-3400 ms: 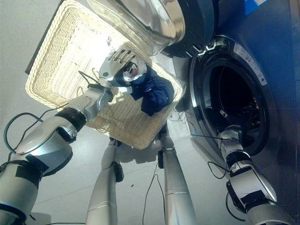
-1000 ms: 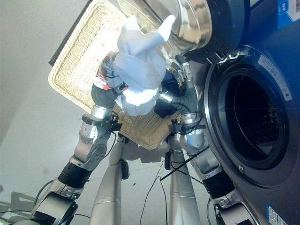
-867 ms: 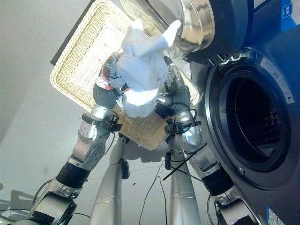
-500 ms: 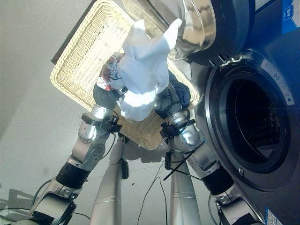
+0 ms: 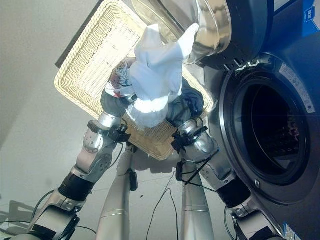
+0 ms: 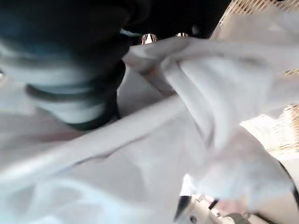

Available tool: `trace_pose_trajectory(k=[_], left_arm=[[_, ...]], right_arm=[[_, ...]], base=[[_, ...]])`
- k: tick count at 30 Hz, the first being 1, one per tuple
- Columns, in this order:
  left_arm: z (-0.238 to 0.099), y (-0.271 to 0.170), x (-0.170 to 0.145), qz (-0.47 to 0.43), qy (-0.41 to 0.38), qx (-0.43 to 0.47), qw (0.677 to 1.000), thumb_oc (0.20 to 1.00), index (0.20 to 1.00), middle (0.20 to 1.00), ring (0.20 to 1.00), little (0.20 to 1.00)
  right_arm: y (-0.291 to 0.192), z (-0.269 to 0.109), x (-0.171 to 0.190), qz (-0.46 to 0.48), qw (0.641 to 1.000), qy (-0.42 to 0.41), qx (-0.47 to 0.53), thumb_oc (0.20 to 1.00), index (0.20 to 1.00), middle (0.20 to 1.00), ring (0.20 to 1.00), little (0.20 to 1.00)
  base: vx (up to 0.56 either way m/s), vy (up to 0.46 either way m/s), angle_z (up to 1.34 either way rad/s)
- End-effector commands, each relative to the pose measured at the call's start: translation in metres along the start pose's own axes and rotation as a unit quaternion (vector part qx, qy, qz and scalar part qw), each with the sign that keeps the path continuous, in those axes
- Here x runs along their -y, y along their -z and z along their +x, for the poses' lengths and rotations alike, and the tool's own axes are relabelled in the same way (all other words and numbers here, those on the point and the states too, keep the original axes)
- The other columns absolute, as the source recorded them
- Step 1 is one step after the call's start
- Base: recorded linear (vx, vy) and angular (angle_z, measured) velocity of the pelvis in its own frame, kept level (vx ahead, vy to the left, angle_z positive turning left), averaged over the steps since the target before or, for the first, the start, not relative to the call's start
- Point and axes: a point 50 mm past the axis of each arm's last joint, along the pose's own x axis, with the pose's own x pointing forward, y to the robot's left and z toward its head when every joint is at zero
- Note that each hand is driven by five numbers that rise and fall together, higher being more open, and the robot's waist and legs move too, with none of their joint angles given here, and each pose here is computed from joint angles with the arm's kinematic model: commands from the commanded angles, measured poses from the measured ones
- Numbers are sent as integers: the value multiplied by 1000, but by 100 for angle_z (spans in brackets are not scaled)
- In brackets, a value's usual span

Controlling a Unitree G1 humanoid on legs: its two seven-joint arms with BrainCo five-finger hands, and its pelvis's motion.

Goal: Put the clothes into the washing machine.

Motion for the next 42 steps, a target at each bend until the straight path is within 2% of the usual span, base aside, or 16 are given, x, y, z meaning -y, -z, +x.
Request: trace_pose_trajectory(k=[1,13,14,15,24,34,42], left_arm=[[19,-31,24,39,60,92,993,200,200,200,200,200],[18,-35,12,167,-3,104,981,213,213,213,213,213],[18,-35,12,168,-6,103,980,275,275,275,275,275],[17,-35,10,180,-23,98,979,1000,1000,1000,1000,1000],[13,-29,-2,243,-80,77,964,1000,1000,1000,1000,1000],[7,-29,-20,283,-174,72,941,1000,1000,1000,1000,1000],[4,-28,-26,280,-200,60,937,1000,1000,1000,1000,1000]], right_arm=[[-34,6,-32,39,990,-78,112,200,200,200,200,200],[-50,0,-19,84,978,-30,190,200,200,200,200,200],[-50,-1,-19,86,977,-30,191,200,200,200,200,200],[-52,-2,-18,90,975,-30,199,200,200,200,200,200],[-65,-5,-16,59,968,-14,244,200,200,200,200,200],[-88,-17,0,-10,939,83,333,200,200,200,200,200],[-96,-24,5,-56,919,135,365,200,200,200,200,200]], base=[[0,0,0],[0,0,0],[0,0,0],[0,0,0],[0,0,0],[0,0,0],[0,0,0]])
